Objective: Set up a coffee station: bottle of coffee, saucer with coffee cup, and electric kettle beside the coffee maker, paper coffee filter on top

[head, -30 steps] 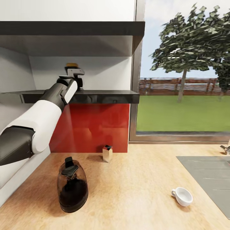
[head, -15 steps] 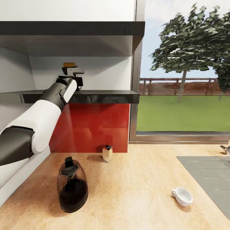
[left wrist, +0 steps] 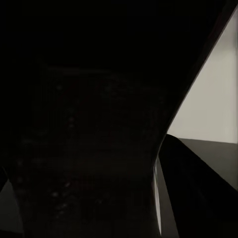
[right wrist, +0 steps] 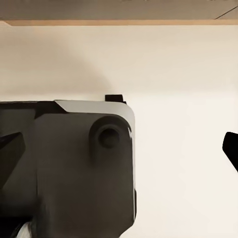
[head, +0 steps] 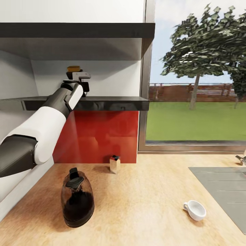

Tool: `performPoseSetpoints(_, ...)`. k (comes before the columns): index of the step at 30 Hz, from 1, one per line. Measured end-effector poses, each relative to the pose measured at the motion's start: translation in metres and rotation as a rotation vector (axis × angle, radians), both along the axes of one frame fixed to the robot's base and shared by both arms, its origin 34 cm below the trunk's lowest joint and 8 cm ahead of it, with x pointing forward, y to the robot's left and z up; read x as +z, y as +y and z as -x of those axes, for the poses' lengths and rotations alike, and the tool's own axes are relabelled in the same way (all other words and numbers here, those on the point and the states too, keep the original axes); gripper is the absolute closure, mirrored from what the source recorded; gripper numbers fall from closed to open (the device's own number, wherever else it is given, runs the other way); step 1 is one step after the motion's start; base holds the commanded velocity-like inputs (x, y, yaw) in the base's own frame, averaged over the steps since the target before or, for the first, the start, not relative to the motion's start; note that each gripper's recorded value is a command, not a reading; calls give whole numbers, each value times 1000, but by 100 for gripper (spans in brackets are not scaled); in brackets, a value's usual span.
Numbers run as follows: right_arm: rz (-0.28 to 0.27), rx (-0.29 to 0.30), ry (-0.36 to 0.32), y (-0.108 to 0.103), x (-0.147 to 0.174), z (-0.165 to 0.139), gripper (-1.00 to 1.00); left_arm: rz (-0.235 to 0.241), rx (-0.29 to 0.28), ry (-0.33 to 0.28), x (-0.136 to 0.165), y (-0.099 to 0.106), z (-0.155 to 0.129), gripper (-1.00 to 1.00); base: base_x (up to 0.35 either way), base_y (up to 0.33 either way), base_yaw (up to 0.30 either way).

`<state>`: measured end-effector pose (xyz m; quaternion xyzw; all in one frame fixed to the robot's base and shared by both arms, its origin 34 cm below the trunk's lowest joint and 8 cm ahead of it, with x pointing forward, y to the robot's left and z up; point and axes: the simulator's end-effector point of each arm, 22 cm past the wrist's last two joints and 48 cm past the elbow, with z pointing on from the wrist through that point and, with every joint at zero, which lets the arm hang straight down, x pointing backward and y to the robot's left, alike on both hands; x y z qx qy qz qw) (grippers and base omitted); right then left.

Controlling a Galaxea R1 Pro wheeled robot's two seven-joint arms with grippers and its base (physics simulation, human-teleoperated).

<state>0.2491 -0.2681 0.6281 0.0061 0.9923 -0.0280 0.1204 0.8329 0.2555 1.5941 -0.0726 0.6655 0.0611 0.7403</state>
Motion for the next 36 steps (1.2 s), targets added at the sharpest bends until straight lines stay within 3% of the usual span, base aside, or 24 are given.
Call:
performPoseSetpoints(6,-3,-1,-1,1,0,-1,-100,-2,-7,0,4,-2,1,100,0,0,-75)
performPoseSetpoints(26,-2,-3,-1,1,0,0,-100,2,-9,6,0,-3,0,100,31,-35,-260)
performPoseSetpoints(36,-2,-3,0,1,0,0,-100,2,-7,6,0,-4,0,100,-208,-201,-264)
